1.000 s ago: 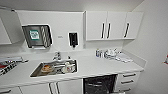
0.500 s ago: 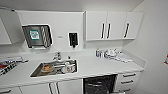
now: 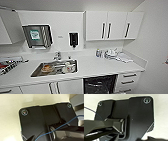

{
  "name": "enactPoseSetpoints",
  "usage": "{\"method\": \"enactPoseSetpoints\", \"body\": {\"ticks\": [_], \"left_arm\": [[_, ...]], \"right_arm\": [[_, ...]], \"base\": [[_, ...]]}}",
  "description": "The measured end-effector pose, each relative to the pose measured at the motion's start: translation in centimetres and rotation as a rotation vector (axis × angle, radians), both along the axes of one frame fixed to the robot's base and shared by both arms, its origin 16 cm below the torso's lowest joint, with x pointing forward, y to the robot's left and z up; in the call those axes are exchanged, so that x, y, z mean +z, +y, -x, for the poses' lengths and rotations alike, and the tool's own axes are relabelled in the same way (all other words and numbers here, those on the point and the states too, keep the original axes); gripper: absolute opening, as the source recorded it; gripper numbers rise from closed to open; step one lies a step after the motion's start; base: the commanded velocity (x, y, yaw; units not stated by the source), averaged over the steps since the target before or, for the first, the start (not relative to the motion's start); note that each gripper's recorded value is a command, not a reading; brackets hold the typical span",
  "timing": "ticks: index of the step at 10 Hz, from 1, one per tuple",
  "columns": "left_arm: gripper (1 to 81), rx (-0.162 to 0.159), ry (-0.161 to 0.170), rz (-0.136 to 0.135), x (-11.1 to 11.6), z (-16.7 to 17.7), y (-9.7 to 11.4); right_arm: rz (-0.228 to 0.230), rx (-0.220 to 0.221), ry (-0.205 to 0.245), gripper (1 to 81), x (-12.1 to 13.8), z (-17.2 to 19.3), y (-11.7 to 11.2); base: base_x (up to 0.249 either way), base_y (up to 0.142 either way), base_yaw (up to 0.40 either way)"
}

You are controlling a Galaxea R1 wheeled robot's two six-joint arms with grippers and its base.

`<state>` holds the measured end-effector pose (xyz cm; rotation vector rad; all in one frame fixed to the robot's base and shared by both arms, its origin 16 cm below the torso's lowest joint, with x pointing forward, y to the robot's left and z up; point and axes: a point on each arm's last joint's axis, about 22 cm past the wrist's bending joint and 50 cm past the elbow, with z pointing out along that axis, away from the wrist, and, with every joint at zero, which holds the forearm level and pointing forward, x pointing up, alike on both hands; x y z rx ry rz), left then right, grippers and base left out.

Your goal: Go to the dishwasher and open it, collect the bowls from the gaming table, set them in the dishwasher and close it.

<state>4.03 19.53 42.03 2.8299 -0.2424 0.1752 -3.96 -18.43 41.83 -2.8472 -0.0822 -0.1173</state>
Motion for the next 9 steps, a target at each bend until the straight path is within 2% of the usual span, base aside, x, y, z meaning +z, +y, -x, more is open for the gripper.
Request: {"method": "enactPoseSetpoints", "body": {"ticks": [2,4,9], "left_arm": [[81.1,0.002,-0.015,-0.003,0.0,-0.8,0.1],[81.1,0.001,-0.007,0.004,0.0,-0.3,-0.4],[81.1,0.002,-0.016,0.004,0.1,-0.8,-0.4]], "right_arm": [[-0.002,0.001,0.012,81.1,0.0,0.7,0.2],[-0.001,-0.001,-0.010,81.1,0.0,-0.8,0.1],[-0.005,0.004,-0.003,81.1,0.0,-0.3,0.5]], "base": [[0.000,0.000,0.347],[0.000,0.000,0.350],[0.000,0.000,0.357]]}}
